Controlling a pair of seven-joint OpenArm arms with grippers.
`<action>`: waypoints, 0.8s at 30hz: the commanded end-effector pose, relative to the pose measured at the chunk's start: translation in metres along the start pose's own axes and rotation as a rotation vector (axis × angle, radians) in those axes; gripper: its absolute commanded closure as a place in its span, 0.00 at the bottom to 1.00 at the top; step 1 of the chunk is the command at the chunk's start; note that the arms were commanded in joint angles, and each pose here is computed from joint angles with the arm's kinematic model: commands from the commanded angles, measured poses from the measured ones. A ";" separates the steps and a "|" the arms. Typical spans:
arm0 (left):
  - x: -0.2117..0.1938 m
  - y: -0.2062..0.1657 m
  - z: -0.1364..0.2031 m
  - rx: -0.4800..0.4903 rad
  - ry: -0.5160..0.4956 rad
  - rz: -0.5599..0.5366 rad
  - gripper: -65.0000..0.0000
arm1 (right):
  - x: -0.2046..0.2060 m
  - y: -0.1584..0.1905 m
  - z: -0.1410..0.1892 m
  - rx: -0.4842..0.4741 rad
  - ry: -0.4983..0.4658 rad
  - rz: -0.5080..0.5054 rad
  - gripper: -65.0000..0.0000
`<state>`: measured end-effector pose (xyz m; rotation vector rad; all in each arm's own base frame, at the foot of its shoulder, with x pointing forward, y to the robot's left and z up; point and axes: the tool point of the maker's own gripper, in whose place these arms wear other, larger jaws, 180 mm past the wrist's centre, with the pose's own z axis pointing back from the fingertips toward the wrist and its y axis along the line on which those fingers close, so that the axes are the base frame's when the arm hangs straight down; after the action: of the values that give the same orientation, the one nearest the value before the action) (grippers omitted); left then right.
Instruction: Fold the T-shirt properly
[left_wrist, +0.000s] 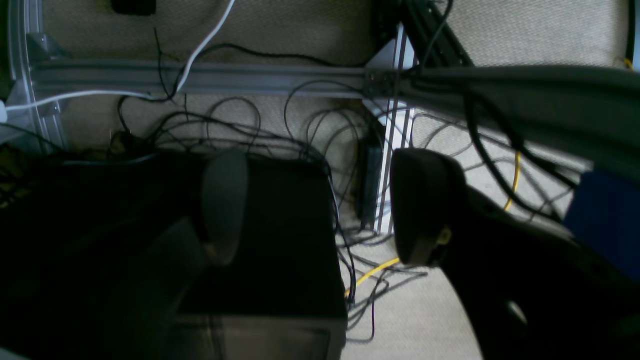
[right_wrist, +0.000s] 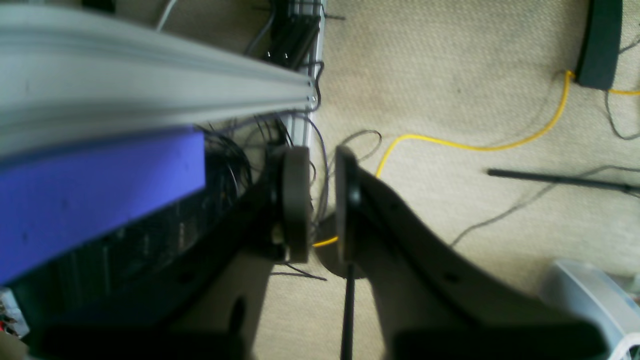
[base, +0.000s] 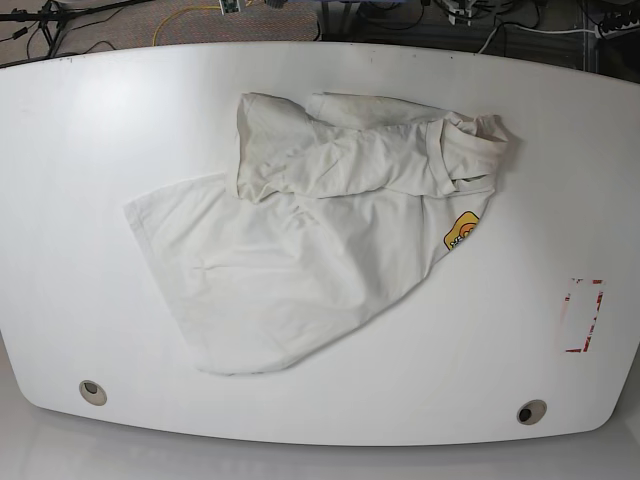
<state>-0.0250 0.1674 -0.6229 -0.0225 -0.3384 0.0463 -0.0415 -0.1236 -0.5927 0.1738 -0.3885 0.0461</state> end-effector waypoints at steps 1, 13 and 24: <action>-0.006 0.001 0.005 0.000 0.003 -0.001 0.37 | 0.001 -0.002 0.005 -0.001 -0.016 0.004 0.87; -0.005 0.003 0.004 0.003 0.003 -0.001 0.37 | 0.016 -0.007 -0.005 0.001 -0.017 0.015 0.87; -0.004 0.003 0.004 0.002 0.001 -0.001 0.36 | 0.022 -0.005 -0.012 0.006 -0.001 0.021 0.87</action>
<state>-0.0259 0.1676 -0.6227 -0.0224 -0.3328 0.0460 -0.0170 -0.1277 -0.5970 0.1682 -0.3892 0.0685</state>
